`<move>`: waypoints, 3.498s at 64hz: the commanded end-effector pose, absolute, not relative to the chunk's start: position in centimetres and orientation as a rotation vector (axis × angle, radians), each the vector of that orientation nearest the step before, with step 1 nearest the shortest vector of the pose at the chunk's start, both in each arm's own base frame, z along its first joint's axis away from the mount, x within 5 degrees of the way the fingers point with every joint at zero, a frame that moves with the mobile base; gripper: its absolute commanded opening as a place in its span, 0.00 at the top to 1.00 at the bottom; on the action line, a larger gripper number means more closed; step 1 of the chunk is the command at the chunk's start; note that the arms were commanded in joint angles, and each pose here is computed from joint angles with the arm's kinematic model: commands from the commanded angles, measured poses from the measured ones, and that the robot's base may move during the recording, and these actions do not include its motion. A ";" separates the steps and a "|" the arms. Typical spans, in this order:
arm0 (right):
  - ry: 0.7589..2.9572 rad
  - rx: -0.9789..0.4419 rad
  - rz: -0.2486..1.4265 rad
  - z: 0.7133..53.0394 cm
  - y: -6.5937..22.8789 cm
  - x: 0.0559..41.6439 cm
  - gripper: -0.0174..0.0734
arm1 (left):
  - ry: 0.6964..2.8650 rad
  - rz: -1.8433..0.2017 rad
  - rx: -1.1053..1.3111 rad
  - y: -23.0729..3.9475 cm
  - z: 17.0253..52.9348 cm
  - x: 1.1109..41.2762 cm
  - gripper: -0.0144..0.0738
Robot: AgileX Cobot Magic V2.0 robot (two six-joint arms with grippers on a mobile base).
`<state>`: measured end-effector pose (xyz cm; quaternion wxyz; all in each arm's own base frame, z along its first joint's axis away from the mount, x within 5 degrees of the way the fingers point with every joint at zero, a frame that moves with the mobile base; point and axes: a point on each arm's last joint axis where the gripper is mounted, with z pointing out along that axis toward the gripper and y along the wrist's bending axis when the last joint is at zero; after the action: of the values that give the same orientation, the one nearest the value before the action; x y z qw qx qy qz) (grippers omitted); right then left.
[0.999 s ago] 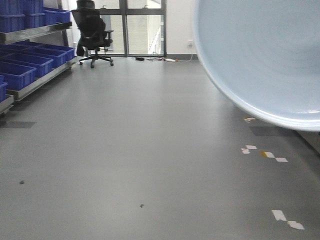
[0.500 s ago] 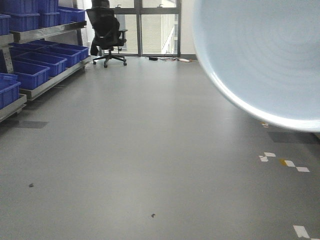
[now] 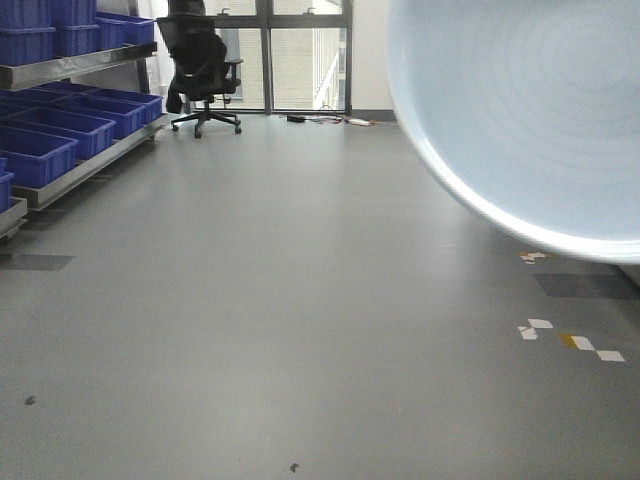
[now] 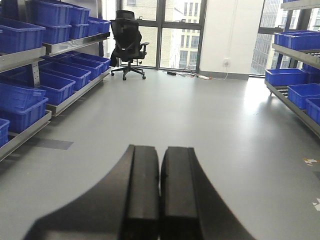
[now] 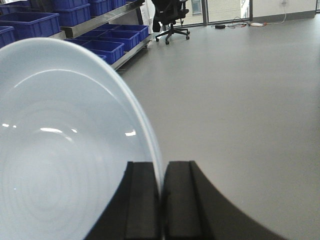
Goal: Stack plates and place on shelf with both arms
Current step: 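Keep the plates held in the right gripper while driving across the floor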
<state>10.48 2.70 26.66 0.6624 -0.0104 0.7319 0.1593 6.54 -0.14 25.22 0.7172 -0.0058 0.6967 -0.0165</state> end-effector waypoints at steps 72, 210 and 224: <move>1.524 -0.005 0.368 28.6 2.6 10.6 0.75 | 1.443 -0.034 -0.034 0.0 26.9 6.5 0.75; 1.524 -0.005 0.368 28.6 2.6 10.6 0.75 | 1.443 -0.034 -0.034 0.0 26.9 6.5 0.75; 1.524 -0.005 0.368 28.6 2.6 10.6 0.75 | 1.443 -0.034 -0.034 0.0 26.9 6.5 0.75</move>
<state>10.48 2.70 26.66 0.6624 -0.0104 0.7319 0.1593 6.54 -0.14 25.22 0.7172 -0.0058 0.6967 -0.0165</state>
